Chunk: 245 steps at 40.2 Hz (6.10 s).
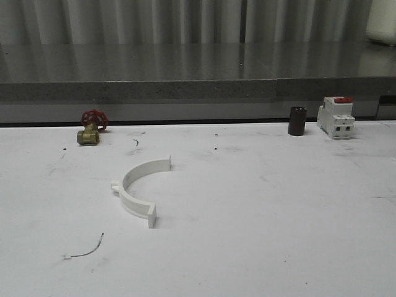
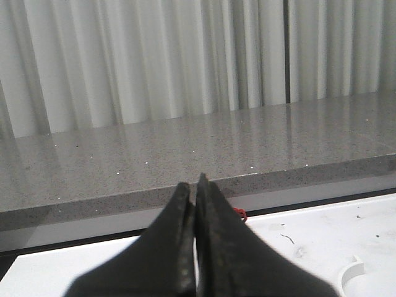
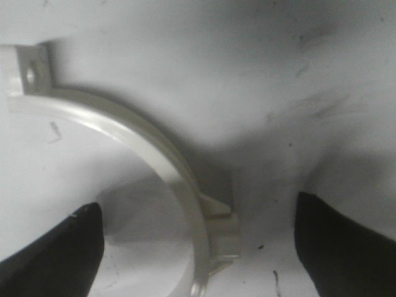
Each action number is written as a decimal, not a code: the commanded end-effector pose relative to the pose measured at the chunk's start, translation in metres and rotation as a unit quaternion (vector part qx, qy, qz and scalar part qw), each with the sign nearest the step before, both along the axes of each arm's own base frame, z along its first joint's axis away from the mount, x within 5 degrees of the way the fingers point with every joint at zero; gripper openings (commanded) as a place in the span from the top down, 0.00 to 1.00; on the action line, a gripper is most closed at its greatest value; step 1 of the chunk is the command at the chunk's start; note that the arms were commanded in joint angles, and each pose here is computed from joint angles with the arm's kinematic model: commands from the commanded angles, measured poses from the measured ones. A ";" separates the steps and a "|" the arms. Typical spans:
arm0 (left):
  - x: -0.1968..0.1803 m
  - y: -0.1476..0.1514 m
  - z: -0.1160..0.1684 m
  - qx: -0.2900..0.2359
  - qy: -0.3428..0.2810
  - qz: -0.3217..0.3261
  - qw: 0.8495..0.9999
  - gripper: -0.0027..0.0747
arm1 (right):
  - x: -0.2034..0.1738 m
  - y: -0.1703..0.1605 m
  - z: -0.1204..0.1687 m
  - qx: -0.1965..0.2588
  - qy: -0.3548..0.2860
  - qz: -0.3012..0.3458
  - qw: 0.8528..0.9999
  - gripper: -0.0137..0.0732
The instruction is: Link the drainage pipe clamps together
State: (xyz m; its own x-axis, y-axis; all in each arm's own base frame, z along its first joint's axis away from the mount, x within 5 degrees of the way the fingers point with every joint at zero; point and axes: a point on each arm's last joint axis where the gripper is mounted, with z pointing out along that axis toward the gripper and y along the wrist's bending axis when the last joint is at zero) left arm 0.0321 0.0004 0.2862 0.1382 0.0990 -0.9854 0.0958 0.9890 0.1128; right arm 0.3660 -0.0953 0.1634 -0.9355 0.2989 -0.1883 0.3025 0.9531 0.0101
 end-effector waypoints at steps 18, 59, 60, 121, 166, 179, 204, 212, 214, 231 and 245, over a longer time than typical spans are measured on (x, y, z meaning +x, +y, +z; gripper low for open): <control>-0.005 -0.001 0.015 -0.003 -0.052 -0.009 0.999 0.99 | 0.001 -0.004 0.023 -0.011 -0.024 0.000 1.000 0.66; -0.005 -0.001 0.015 -0.003 -0.052 -0.009 0.999 0.99 | -0.008 0.115 0.090 0.011 -0.070 0.050 0.996 0.68; -0.005 -0.001 0.015 -0.003 -0.052 -0.009 0.999 0.99 | -0.008 0.127 0.090 0.015 -0.074 0.057 0.996 0.68; -0.005 -0.001 0.015 -0.003 -0.052 -0.009 0.999 0.99 | 0.011 0.334 0.039 0.093 -0.047 0.122 0.987 0.68; -0.005 0.000 0.015 -0.002 -0.052 0.005 0.999 0.99 | 0.008 0.335 0.037 0.103 -0.027 0.096 0.990 0.68; -0.005 0.000 0.015 -0.002 -0.052 0.005 0.999 0.99 | 0.007 0.334 0.037 0.100 -0.022 0.096 0.990 0.68; -0.005 0.000 0.015 -0.002 -0.052 0.005 0.999 0.99 | 0.009 0.338 0.038 0.120 -0.031 0.088 0.988 0.53; -0.005 0.000 0.015 -0.002 -0.052 0.005 0.999 0.99 | 0.008 0.337 0.038 0.120 -0.024 0.073 0.990 0.41; -0.005 0.000 0.015 -0.002 -0.052 0.005 0.999 0.99 | 0.007 0.337 0.037 0.119 -0.019 0.069 0.990 0.39; -0.005 0.000 0.015 -0.002 -0.052 0.005 0.999 0.99 | -0.009 0.322 0.095 0.117 -0.058 0.080 0.988 0.32; -0.005 0.000 0.015 -0.002 -0.052 0.005 0.999 0.99 | -0.038 0.295 0.169 0.112 -0.120 0.158 0.974 0.76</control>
State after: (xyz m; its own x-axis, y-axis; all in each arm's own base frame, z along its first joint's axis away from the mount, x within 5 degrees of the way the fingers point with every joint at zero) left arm 0.0321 0.0012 0.2862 0.1361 0.1042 -0.9852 0.0718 0.9908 0.1147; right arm 0.3402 0.2153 0.2867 -0.9576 0.0798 -0.2767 0.0127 0.9717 0.2360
